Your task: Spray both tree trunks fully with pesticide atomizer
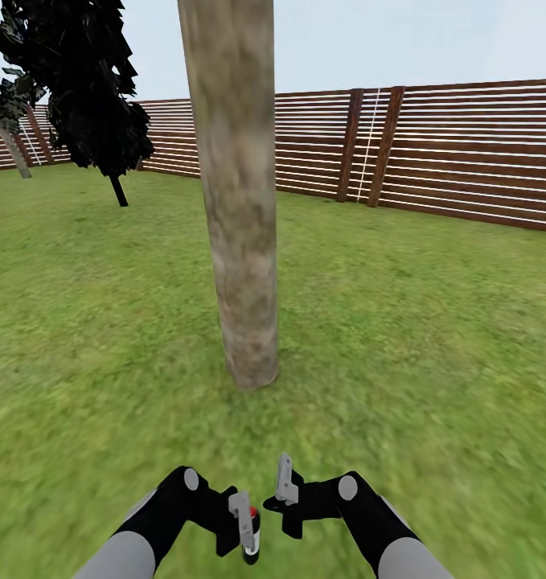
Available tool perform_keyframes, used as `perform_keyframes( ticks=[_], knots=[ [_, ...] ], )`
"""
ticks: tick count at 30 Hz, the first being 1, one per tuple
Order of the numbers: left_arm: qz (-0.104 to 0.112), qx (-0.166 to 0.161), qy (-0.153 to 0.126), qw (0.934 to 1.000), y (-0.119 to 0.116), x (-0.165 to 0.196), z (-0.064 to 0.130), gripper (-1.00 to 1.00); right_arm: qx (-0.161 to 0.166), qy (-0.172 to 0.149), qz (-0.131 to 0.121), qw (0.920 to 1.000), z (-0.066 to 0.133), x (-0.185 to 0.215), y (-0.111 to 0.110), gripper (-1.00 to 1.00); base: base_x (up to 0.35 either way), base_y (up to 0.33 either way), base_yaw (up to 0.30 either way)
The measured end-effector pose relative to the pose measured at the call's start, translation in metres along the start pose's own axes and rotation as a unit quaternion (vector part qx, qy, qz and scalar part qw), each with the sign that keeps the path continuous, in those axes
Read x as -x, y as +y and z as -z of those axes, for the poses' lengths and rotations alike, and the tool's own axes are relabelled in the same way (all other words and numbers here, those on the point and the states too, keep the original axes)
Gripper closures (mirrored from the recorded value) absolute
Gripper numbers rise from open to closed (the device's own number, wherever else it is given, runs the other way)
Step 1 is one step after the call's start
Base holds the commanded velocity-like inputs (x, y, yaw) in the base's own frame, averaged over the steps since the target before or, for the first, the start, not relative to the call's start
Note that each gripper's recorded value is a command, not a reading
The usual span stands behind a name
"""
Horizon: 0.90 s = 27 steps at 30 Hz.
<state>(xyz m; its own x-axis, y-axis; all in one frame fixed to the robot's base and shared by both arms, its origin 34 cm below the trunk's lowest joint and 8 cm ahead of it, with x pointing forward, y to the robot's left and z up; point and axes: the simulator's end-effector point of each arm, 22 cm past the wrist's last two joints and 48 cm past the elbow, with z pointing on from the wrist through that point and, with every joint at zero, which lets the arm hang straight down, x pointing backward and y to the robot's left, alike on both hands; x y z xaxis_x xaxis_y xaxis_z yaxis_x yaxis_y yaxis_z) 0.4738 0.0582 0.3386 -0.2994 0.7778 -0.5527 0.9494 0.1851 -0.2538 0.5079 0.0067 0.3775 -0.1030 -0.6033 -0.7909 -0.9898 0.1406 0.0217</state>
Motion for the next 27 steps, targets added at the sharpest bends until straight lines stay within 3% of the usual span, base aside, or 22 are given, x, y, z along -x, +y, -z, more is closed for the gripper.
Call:
perform_keyframes(
  ticks=[27],
  knots=[
    [0.009, -0.005, -0.035, 0.9993, -0.004, 0.024, -0.004, 1.00, 0.000, 0.000, 0.000, 1.0000, 0.000, 0.000, 0.000, 1.00, 0.000, 0.000, 0.000]
  ],
)
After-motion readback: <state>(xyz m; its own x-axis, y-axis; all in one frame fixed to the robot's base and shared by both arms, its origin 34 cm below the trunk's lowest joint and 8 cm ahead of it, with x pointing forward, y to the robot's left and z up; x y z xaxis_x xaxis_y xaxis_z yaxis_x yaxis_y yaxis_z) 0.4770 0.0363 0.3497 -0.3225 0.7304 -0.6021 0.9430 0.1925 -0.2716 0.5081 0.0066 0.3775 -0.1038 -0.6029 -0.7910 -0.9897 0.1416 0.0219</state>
